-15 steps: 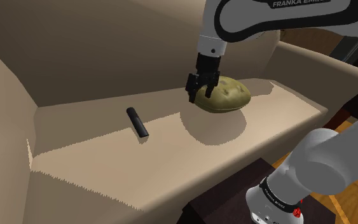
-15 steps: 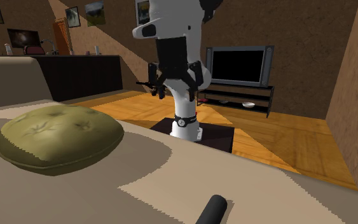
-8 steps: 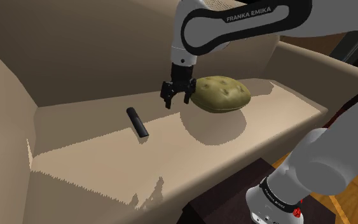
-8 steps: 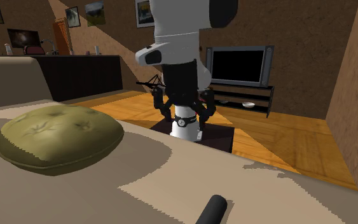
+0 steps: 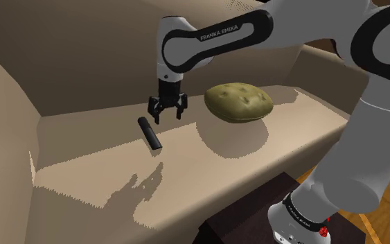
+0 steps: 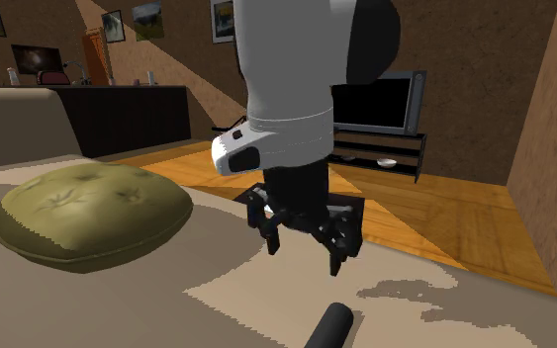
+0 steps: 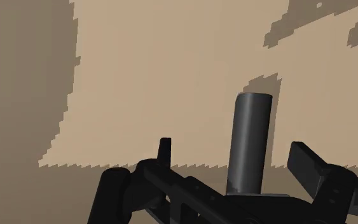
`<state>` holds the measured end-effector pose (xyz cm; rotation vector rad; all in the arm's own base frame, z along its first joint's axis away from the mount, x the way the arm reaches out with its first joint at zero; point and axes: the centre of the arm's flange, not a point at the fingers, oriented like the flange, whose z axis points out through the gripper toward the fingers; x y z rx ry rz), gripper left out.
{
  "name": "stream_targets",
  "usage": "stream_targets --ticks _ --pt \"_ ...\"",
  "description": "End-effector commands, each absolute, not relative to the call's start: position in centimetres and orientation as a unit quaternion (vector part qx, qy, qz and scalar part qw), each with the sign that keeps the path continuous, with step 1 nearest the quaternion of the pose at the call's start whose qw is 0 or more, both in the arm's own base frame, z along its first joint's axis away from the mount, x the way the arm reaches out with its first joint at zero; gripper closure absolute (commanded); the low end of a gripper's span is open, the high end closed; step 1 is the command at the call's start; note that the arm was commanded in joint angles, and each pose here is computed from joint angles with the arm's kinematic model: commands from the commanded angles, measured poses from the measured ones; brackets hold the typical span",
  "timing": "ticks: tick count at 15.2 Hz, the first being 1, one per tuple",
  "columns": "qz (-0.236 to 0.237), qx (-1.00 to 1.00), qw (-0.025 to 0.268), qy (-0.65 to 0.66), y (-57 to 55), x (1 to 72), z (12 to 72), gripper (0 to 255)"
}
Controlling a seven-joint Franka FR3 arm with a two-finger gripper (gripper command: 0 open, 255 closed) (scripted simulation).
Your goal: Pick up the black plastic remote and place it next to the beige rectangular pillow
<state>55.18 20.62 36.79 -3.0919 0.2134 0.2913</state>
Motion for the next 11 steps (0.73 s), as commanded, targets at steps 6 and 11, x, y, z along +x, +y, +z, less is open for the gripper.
stream_targets --ticks 6,11 --pt "0.102 -0.99 0.014 0.095 24.4 61.3 31.4 0" --pt "0.102 -0.99 0.014 0.095 24.5 60.8 28.8 0"
